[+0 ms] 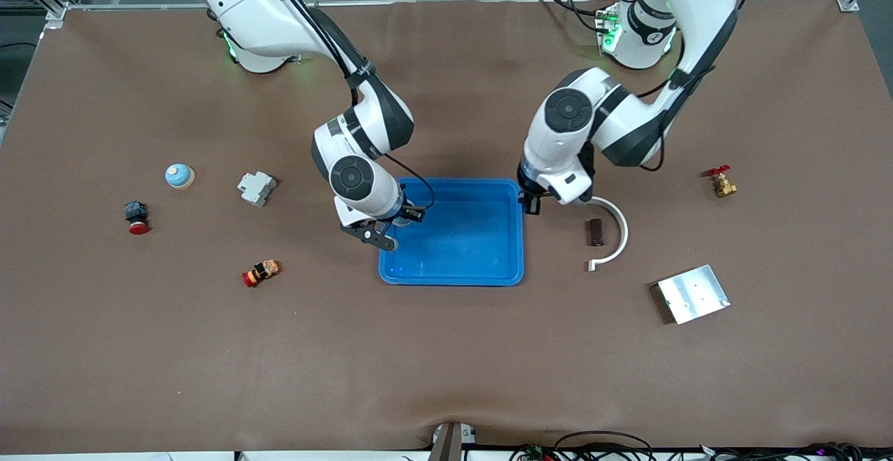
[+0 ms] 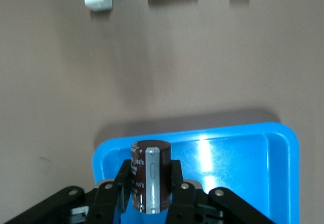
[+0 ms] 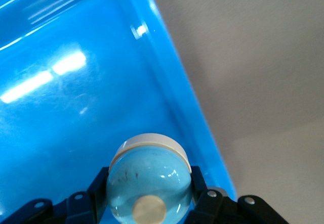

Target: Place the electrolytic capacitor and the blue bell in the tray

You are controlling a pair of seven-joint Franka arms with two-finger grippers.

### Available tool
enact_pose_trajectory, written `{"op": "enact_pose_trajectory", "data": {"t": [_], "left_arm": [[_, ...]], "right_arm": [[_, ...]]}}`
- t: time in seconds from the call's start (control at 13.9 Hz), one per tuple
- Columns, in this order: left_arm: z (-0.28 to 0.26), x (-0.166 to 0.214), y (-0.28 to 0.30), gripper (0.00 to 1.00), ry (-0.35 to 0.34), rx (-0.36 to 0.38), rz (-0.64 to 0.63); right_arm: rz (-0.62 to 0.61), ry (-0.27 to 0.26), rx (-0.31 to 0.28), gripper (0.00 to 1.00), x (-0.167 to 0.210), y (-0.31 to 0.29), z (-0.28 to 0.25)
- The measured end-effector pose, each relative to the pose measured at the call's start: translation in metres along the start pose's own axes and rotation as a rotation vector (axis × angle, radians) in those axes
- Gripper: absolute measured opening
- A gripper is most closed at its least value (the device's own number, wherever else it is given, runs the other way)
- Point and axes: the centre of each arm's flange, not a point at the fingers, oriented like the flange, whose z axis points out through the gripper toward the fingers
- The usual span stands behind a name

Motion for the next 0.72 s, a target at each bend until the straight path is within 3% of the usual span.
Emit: {"op": "enact_pose_trajectory", "data": {"t": [0.29, 0.36, 0.57, 0.72], "left_arm": [[0.029, -0.025, 0.011, 0.34, -0.017, 0.018, -0.05], [0.035, -0.032, 0.01, 0.34, -0.022, 0.025, -0.053], [0.048, -0.049, 0.005, 0.34, -0.017, 0.029, -0.065], [0.056, -0.057, 0.001, 0.34, -0.009, 0.029, -0.065]], "right_arm": [[-0.007, -0.01, 0.002, 0.67, -0.014, -0.007, 0.006], [-0.009, -0.012, -0.003, 0.72, -0.016, -0.008, 0.01], [-0.018, -0.013, -0.01, 0.99, -0.022, -0.011, 0.022], [-0.019, -0.01, -0.008, 1.0, -0.022, -0.012, 0.021]]}}
